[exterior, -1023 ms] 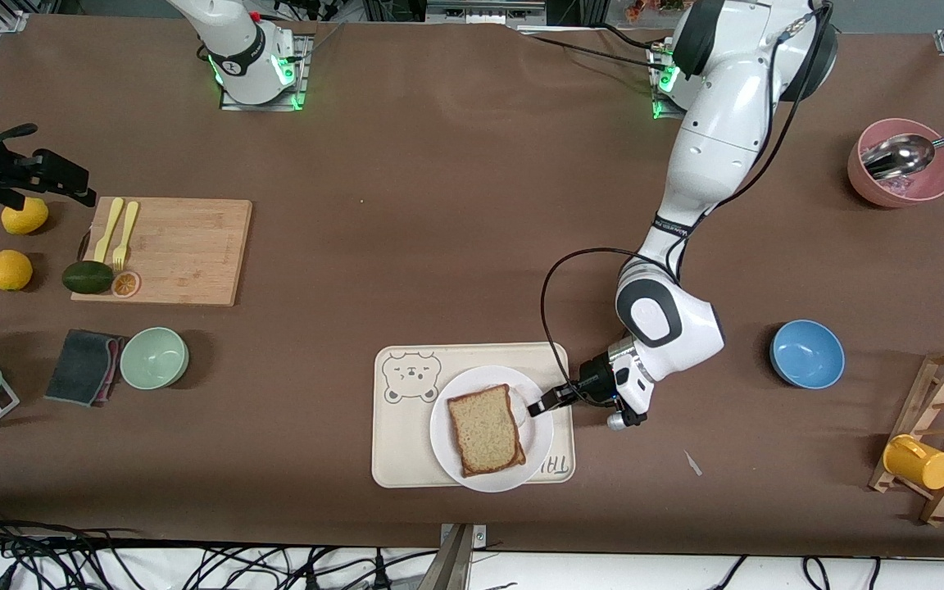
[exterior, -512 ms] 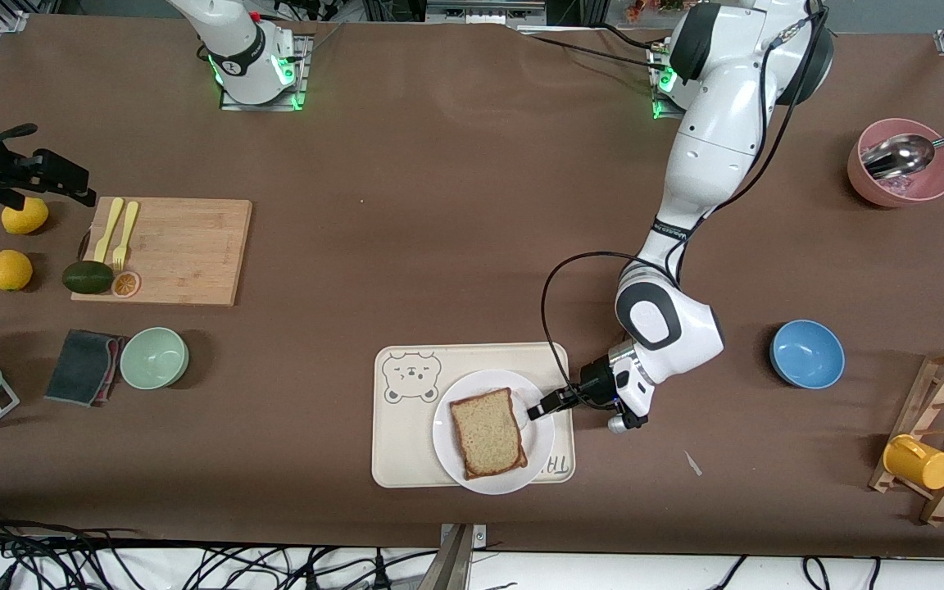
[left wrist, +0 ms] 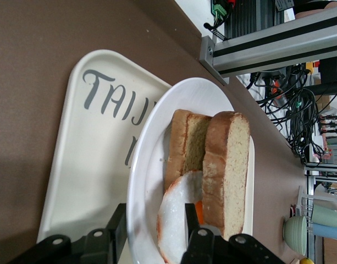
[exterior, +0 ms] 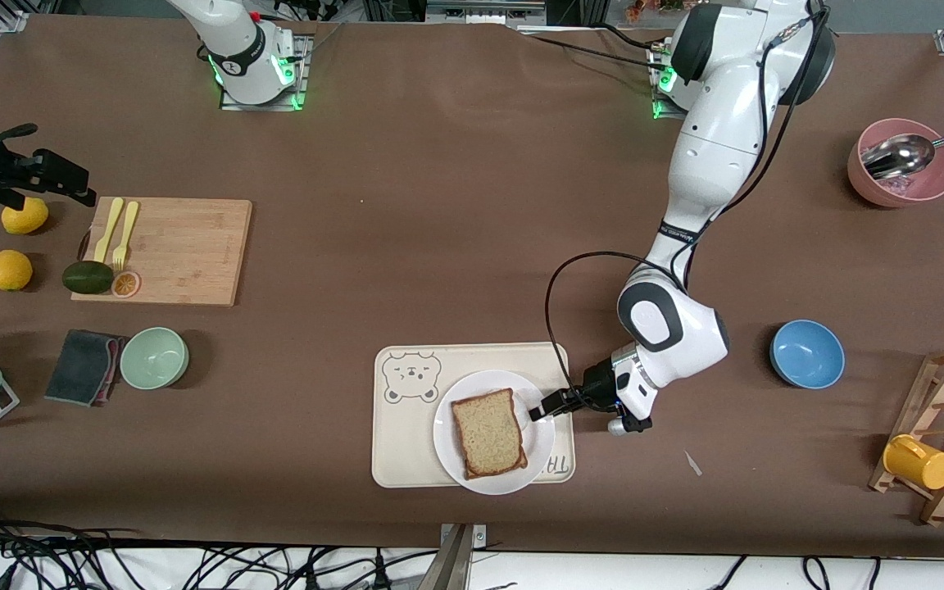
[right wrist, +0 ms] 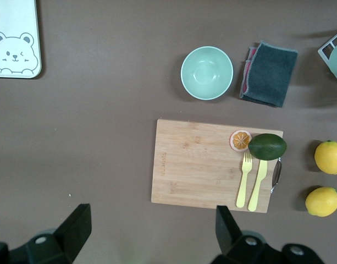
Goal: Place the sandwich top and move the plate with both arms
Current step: 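Slide the plate with the left gripper onto the bear tray, then release the plate and draw the left gripper back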
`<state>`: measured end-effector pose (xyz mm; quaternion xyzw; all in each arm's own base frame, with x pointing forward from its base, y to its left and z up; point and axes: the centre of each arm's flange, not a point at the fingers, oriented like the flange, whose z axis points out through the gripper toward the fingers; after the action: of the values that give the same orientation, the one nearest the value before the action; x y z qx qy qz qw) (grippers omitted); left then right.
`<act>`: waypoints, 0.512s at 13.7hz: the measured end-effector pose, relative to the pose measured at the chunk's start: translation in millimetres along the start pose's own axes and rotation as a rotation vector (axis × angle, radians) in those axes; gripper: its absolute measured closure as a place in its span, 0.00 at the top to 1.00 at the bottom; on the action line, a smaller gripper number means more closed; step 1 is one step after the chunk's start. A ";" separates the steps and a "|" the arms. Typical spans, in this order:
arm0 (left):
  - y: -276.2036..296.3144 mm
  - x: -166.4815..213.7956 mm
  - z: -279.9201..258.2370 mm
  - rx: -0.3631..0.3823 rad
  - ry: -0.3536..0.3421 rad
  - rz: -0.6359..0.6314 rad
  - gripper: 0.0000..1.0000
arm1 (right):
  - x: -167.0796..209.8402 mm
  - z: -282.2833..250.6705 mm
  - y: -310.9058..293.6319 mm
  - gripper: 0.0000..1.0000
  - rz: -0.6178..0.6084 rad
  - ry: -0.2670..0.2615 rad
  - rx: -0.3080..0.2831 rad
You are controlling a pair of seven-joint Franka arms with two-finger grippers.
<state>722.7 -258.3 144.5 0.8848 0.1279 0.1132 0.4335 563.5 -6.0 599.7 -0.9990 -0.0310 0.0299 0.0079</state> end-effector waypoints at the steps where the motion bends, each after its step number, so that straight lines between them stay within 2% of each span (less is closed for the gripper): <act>1: 1.9 1.2 -1.6 0.005 -0.009 0.002 0.52 | 0.0 0.0 0.0 1.00 0.000 0.000 0.000; 7: 4.3 7.6 -10.7 0.043 -0.073 0.029 0.59 | 0.0 0.0 0.0 1.00 0.000 0.000 0.000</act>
<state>727.1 -250.5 155.0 0.8993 0.1016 0.0844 0.4169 563.5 -6.0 599.7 -0.9990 -0.0310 0.0299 0.0079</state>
